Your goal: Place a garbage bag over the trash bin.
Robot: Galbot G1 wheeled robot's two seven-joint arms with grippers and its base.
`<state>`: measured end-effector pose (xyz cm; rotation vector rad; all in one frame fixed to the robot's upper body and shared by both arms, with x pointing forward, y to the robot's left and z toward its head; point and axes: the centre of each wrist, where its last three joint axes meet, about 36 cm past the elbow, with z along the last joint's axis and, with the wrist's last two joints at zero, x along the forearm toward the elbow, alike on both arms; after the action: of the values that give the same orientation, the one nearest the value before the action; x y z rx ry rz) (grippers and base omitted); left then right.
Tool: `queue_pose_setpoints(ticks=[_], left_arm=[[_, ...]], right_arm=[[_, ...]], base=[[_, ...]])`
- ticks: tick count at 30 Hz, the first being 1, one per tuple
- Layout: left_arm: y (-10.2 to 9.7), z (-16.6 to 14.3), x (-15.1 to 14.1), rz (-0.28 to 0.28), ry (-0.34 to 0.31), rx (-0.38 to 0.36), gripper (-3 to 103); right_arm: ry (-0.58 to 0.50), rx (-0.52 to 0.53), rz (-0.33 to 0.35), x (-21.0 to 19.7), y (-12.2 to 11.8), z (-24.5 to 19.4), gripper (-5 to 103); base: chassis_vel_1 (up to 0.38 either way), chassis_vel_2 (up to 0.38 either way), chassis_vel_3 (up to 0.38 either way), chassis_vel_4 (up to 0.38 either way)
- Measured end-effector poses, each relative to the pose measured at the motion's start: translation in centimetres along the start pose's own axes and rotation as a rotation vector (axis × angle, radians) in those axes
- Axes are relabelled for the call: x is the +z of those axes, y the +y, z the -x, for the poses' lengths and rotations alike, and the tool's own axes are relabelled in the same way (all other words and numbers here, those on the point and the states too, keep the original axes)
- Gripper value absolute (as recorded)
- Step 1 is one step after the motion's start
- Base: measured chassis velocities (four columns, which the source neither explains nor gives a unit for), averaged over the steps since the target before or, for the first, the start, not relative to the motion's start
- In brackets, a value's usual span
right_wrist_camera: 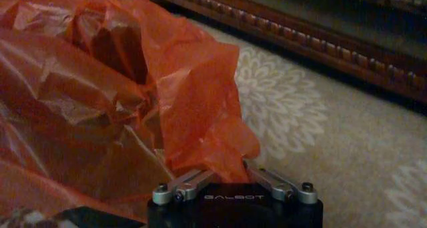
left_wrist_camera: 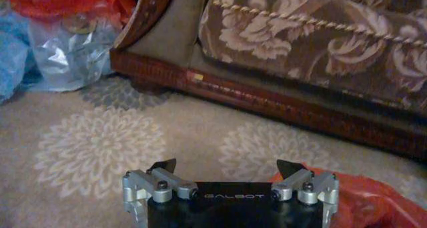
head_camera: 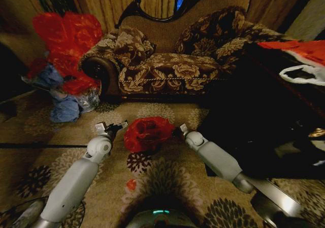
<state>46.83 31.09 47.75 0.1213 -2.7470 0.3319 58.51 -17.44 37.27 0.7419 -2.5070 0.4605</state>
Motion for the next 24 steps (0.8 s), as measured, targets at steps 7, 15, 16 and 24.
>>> queue_pose_setpoints(ticks=[7,15,16,24], left_arm=[[3.1,0.8,1.9,0.145,0.036,0.095,100],[6.9,4.6,0.9,0.315,0.052,0.282,100],[7.2,5.2,1.0,0.315,0.055,0.29,100],[8.3,8.3,3.1,0.269,0.101,0.306,97]], right_arm=[[-0.063,0.025,0.126,0.4,1.3,0.6,0],[-0.083,0.02,0.167,1.1,1.4,1.1,0],[-0.084,0.018,0.174,1.2,1.6,1.0,0],[-0.091,0.004,0.189,1.5,1.9,0.6,0]], base=[[0.0,0.0,0.0,0.0],[0.0,0.0,0.0,0.0],[0.0,0.0,0.0,0.0],[0.0,0.0,0.0,0.0]])
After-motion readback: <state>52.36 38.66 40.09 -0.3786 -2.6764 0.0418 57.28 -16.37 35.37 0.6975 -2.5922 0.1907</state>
